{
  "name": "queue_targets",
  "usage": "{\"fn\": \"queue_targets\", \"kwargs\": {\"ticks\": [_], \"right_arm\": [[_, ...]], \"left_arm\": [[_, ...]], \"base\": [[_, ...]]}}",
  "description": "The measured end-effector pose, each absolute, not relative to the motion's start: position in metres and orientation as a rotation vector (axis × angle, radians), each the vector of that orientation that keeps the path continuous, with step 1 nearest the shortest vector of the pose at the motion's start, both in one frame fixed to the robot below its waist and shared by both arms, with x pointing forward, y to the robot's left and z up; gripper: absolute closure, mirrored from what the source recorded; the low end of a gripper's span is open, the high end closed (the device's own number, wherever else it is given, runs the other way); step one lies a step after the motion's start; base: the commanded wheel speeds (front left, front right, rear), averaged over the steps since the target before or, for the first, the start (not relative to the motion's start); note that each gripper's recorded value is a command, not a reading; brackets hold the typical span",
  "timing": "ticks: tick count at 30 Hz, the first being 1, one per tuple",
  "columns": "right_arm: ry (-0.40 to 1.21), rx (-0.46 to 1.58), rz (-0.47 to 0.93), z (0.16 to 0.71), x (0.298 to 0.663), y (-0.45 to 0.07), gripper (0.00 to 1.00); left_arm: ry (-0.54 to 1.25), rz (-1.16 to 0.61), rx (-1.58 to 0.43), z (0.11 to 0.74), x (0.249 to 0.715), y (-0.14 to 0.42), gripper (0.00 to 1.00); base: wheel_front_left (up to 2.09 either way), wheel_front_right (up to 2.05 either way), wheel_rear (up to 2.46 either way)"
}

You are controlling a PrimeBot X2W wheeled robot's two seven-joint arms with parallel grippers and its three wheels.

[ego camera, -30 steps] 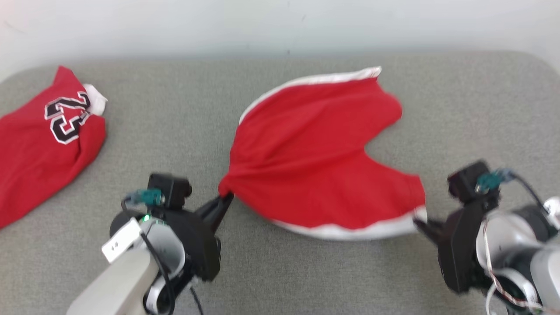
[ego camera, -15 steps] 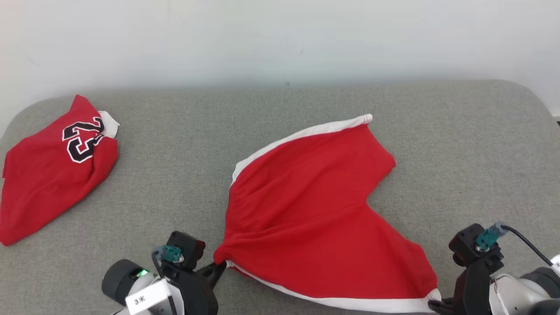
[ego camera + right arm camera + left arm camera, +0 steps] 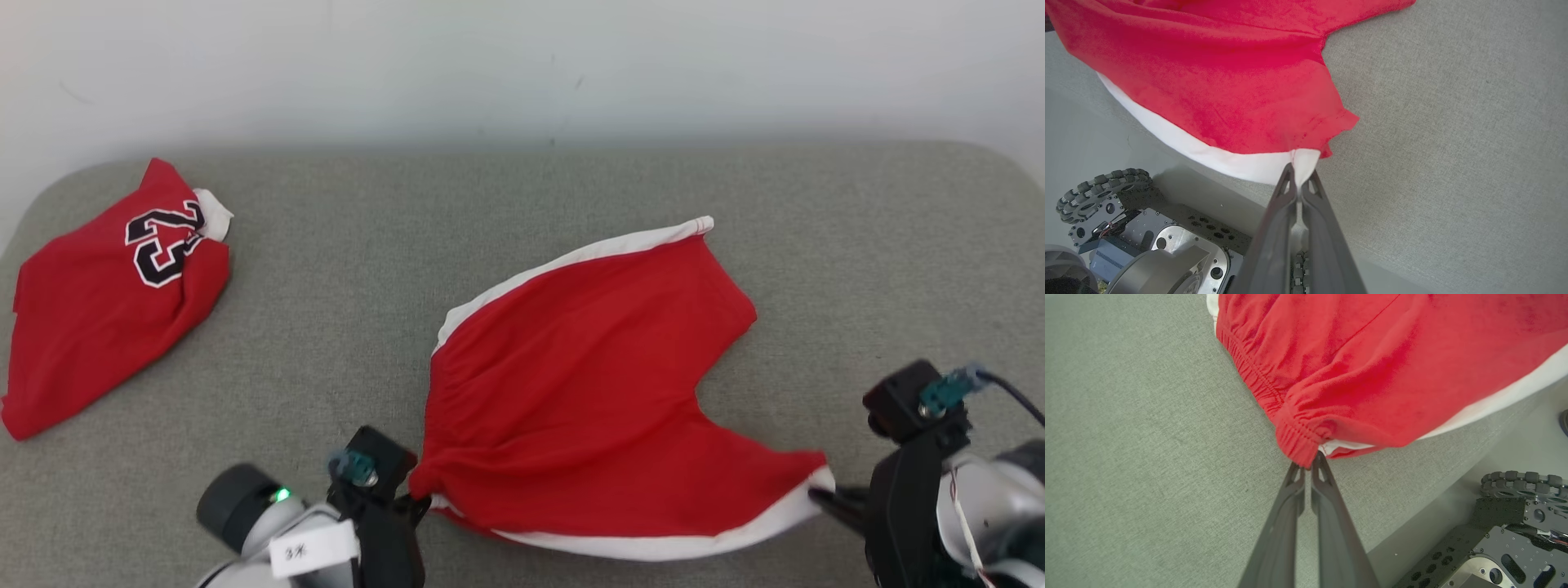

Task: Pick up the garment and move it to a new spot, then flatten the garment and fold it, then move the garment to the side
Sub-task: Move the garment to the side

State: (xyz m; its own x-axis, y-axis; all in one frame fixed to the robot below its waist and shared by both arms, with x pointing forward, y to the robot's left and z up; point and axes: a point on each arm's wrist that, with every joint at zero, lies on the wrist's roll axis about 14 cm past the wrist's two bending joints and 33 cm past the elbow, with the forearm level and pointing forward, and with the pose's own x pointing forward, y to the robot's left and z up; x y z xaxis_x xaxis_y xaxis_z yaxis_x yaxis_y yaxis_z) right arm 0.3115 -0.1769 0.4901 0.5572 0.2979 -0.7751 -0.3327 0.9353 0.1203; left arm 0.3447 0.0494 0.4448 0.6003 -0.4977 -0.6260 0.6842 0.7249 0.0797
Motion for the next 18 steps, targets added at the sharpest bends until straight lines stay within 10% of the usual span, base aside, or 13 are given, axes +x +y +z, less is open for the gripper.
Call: {"fn": "queue_targets", "kwargs": {"ticks": [18], "right_arm": [[0.730,-0.225,0.310,0.485,0.460,-0.181,1.00]], "left_arm": [[0.597,-0.654,0.288,0.464,0.427,0.031,1.00]], "base": [[0.00,0.00,0.00]]}}
